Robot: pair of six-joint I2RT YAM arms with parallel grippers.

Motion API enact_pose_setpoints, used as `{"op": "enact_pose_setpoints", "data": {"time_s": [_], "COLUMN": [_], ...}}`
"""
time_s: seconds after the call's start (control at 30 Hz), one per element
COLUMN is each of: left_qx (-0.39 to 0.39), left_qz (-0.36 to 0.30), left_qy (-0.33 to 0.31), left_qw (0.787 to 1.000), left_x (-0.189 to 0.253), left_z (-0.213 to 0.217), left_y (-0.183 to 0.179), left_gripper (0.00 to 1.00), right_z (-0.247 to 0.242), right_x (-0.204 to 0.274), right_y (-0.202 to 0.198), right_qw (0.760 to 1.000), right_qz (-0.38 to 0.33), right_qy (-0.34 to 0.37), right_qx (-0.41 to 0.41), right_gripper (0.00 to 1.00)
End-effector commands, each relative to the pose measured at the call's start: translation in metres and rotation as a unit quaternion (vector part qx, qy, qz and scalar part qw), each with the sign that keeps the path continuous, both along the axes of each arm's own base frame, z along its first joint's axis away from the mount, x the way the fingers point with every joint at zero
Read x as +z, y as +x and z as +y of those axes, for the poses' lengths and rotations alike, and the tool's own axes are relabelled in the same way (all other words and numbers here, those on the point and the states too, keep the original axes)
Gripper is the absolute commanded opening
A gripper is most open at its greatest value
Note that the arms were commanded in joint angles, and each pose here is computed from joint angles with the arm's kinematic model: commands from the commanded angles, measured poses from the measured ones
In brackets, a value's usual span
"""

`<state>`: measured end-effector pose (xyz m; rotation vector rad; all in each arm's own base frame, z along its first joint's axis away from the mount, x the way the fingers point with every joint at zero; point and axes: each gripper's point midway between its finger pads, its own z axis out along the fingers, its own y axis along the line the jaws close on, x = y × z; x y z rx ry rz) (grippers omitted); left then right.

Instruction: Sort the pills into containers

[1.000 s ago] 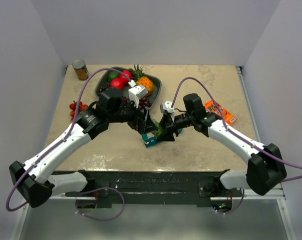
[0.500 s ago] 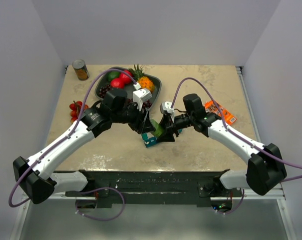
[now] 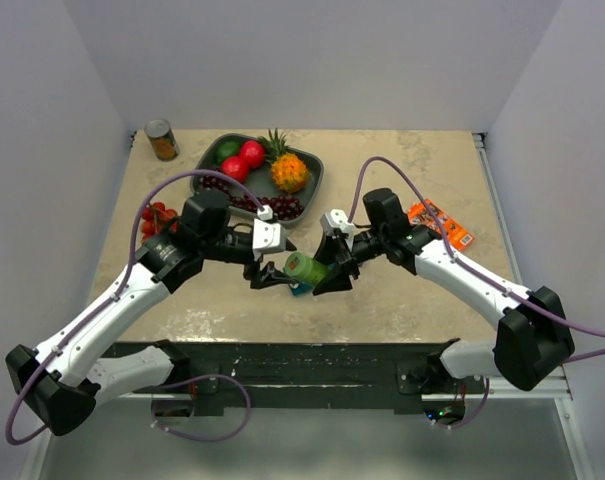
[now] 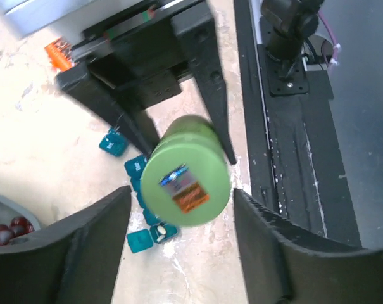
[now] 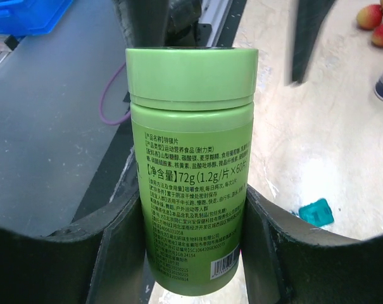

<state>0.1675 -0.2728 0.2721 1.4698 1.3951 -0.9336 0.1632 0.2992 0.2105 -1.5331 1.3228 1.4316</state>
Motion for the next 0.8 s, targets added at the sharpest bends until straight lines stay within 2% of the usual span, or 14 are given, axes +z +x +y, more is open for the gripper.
{"op": "enact_pose_setpoints", "data": {"time_s": [0.0, 0.1, 0.13, 0.17, 0.23, 0.27, 0.33, 0.4, 0.5, 0.57, 0.67, 0.77], "left_qx": [-0.028, 0.001, 0.004, 0.024, 0.073, 0.094, 0.107, 0.140, 0.207, 0.244, 0.263, 0.277], "left_qz": [-0.030, -0.035, -0.034, -0.003, 0.012, 0.061, 0.100, 0.181, 0.239, 0.261, 0.278, 0.284], "left_qy": [-0.046, -0.079, -0.091, -0.109, -0.137, -0.152, -0.165, -0.160, -0.151, -0.159, -0.172, -0.168], "left_qw": [0.998, 0.996, 0.995, 0.994, 0.988, 0.982, 0.975, 0.960, 0.937, 0.921, 0.908, 0.903], "left_x": [0.019, 0.037, 0.042, 0.048, 0.061, 0.066, 0.072, 0.069, 0.062, 0.058, 0.057, 0.051], "left_z": [0.001, 0.005, 0.007, 0.010, 0.016, 0.017, 0.018, 0.019, 0.024, 0.029, 0.030, 0.031], "left_y": [0.014, 0.019, 0.017, 0.012, 0.020, 0.015, 0.012, 0.010, 0.020, 0.025, 0.028, 0.033], "left_gripper": [0.74, 0.82, 0.99, 0.99, 0.99, 0.99, 0.99, 0.99, 0.99, 0.99, 0.99, 0.99], "right_z": [-0.002, -0.002, -0.001, -0.001, -0.001, -0.001, -0.002, -0.001, -0.002, -0.003, -0.004, -0.005], "right_x": [0.020, 0.018, 0.018, 0.017, 0.016, 0.016, 0.015, 0.014, 0.013, 0.012, 0.008, 0.006], "right_y": [0.006, 0.009, 0.011, 0.012, 0.015, 0.016, 0.019, 0.022, 0.025, 0.027, 0.031, 0.033], "right_qw": [0.999, 0.999, 0.999, 0.999, 0.999, 0.999, 0.998, 0.998, 0.997, 0.997, 0.995, 0.994], "right_qz": [-0.027, -0.030, -0.033, -0.034, -0.039, -0.040, -0.043, -0.049, -0.060, -0.063, -0.070, -0.077], "right_qy": [0.019, 0.014, 0.012, 0.010, 0.006, 0.005, 0.002, -0.002, -0.008, -0.012, -0.021, -0.026], "right_qx": [-0.002, -0.010, -0.014, -0.016, -0.026, -0.028, -0.034, -0.040, -0.049, -0.053, -0.061, -0.067], "right_gripper": [0.00, 0.00, 0.00, 0.00, 0.00, 0.00, 0.00, 0.00, 0.00, 0.00, 0.00, 0.00]}}
